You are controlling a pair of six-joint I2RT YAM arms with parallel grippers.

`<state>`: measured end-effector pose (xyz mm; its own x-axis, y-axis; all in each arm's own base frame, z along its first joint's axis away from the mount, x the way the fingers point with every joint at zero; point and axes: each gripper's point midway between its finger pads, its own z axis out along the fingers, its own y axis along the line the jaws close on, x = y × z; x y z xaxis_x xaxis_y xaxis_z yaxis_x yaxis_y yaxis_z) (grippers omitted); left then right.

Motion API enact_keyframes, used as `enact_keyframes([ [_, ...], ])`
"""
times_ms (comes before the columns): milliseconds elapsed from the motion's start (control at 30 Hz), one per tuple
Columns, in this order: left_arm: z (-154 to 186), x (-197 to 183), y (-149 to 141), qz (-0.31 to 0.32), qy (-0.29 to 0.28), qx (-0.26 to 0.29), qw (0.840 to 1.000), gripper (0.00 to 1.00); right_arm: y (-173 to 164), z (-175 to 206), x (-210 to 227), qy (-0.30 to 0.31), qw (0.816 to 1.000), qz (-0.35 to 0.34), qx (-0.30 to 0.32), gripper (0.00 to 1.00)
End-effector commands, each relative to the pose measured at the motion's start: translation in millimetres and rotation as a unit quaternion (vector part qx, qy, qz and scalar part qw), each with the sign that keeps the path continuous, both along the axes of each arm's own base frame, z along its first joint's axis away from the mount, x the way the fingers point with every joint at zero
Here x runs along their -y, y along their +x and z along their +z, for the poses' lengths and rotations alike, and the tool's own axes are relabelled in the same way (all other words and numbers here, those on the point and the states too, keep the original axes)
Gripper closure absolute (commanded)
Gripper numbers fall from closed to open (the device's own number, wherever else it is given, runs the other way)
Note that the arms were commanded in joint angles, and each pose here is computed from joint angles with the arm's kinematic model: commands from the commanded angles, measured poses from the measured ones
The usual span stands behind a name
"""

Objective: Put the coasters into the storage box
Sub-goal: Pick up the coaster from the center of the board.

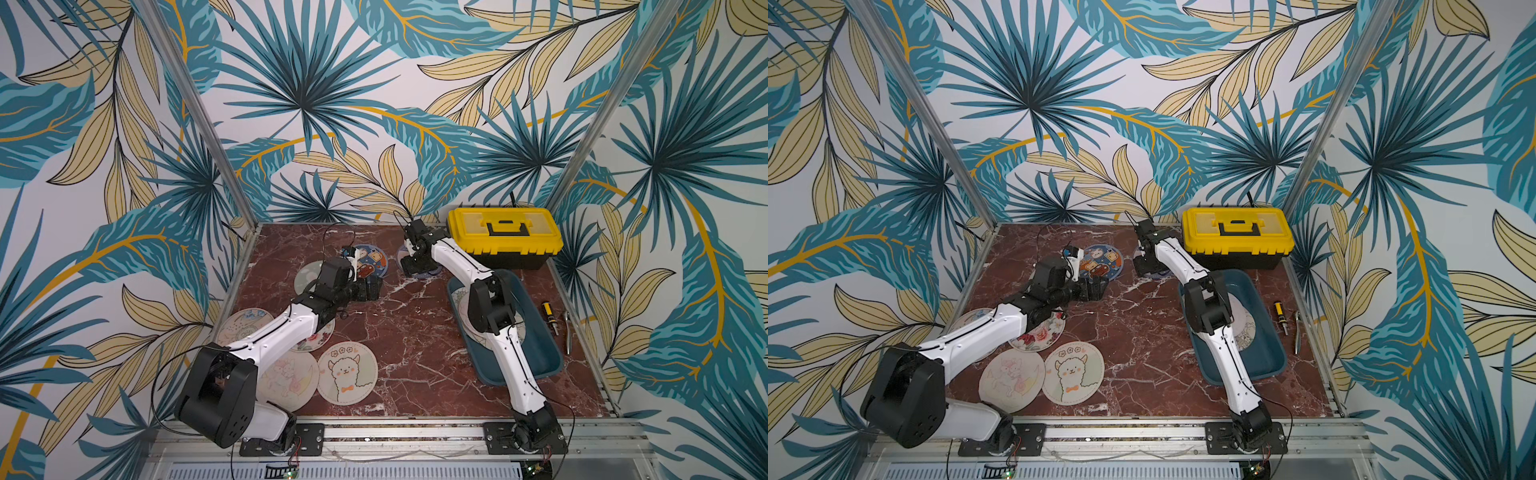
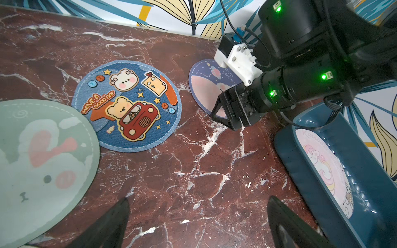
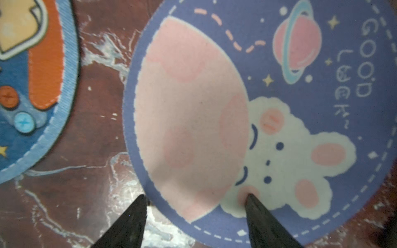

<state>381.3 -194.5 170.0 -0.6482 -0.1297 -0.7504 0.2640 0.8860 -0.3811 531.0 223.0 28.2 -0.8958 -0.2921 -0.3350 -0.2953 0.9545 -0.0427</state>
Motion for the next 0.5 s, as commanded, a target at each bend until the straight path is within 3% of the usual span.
enact_keyframes([
  [0, -3.7, -4.9, -2.6, 0.005, 0.000, 0.000, 1.000, 0.00, -28.2, -50.4, 29.0, -0.074, 0.994, -0.003, -0.076, 0.27],
  [267, -5.0, -4.4, -2.1, 0.006, -0.001, -0.002, 1.000, 0.00, -31.9, -54.3, 30.4, -0.089, 0.992, 0.018, -0.083, 0.33],
  [400, -4.7, -4.6, -2.1, 0.006, -0.001, -0.002, 1.000, 0.00, -33.5, -58.4, 32.8, -0.094, 0.991, 0.019, -0.089, 0.45],
  [467, -4.7, -4.6, -2.1, 0.006, -0.001, -0.002, 1.000, 0.00, -33.6, -59.3, 33.3, -0.089, 0.992, 0.013, -0.092, 0.46],
])
